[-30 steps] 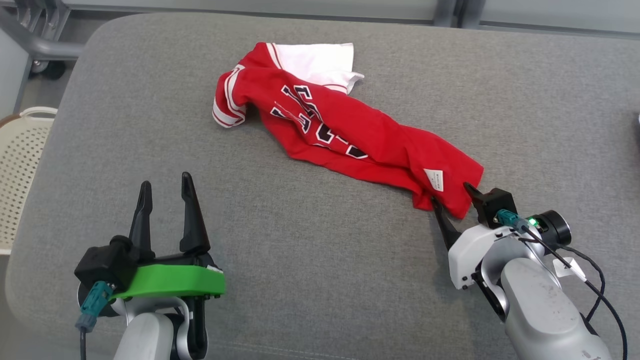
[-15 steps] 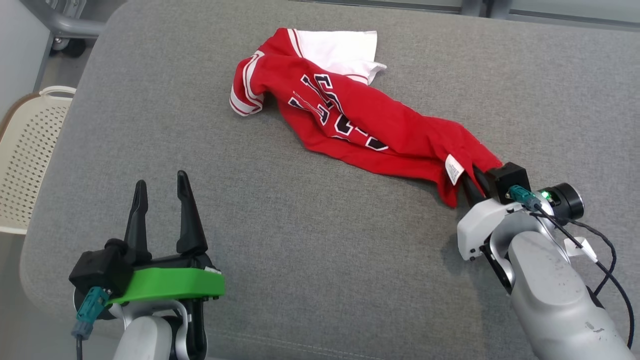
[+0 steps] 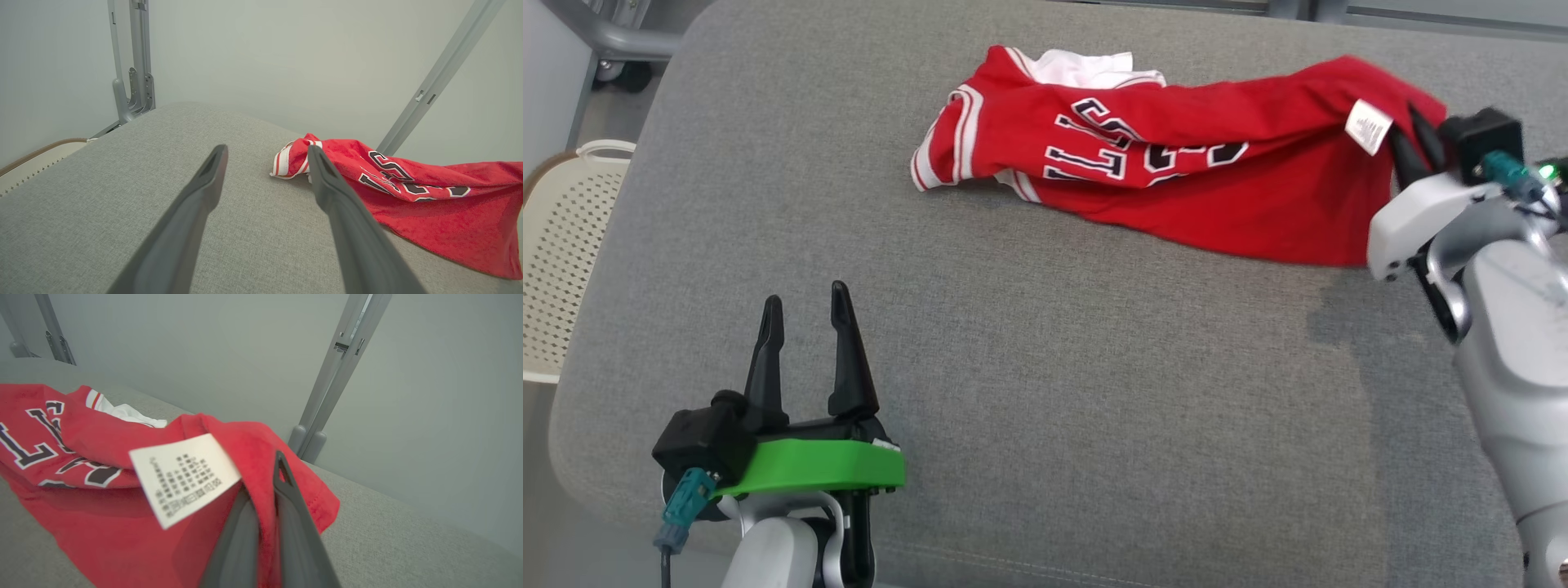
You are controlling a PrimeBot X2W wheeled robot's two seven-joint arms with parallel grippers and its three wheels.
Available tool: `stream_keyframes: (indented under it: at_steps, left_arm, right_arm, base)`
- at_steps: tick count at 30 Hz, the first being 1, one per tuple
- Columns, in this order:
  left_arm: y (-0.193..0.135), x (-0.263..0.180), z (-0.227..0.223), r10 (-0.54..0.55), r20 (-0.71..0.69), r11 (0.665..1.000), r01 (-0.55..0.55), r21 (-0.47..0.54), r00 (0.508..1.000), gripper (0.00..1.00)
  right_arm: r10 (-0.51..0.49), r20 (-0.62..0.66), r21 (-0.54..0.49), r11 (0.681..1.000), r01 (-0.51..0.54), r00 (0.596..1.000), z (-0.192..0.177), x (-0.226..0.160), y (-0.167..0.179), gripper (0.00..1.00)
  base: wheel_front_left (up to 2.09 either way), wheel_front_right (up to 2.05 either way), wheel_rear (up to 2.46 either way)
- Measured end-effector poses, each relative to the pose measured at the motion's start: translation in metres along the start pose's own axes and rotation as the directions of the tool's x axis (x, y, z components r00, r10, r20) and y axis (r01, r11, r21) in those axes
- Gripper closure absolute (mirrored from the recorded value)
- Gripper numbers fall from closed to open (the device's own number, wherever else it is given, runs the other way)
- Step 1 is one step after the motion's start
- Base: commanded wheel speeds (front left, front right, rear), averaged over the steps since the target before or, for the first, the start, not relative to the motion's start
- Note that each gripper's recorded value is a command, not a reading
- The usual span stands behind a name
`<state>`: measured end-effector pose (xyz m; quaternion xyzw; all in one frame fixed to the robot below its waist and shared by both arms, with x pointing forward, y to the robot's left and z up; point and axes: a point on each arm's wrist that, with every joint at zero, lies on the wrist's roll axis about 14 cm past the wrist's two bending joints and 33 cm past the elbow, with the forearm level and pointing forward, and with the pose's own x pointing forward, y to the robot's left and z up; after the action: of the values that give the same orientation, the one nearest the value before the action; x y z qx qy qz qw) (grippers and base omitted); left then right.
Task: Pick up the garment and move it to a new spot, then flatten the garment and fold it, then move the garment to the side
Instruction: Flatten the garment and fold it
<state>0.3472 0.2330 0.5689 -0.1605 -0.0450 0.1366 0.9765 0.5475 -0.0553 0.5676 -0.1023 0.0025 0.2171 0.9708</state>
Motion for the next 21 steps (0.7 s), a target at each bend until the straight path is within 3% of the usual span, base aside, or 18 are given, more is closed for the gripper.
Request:
stream_keyframes:
  at_steps: [5, 10, 21]
  left_arm:
    - [0.003, -0.001, -0.003, 0.011, -0.012, 1.0, -0.011, -0.001, 1.0, 0.0]
    - [0.006, -0.001, -0.004, 0.021, -0.017, 1.0, -0.021, -0.002, 1.0, 0.0]
    - [0.011, -0.001, -0.002, 0.044, -0.012, 0.999, -0.044, -0.001, 0.999, 0.0]
  right_arm:
    - [-0.036, 0.023, -0.052, 0.998, 0.038, 0.999, 0.028, 0.023, -0.028, 1.0]
    - [-0.07, -0.074, -0.065, 0.996, 0.065, 0.995, 0.012, 0.035, -0.047, 1.0]
    - [-0.026, 0.037, -0.054, 0.998, 0.028, 0.999, 0.039, 0.041, -0.029, 1.0]
  base:
    - [0.0, 0.0, 0.0]
    - [0.0, 0.0, 0.0]
    - [0.0, 0.0, 0.0]
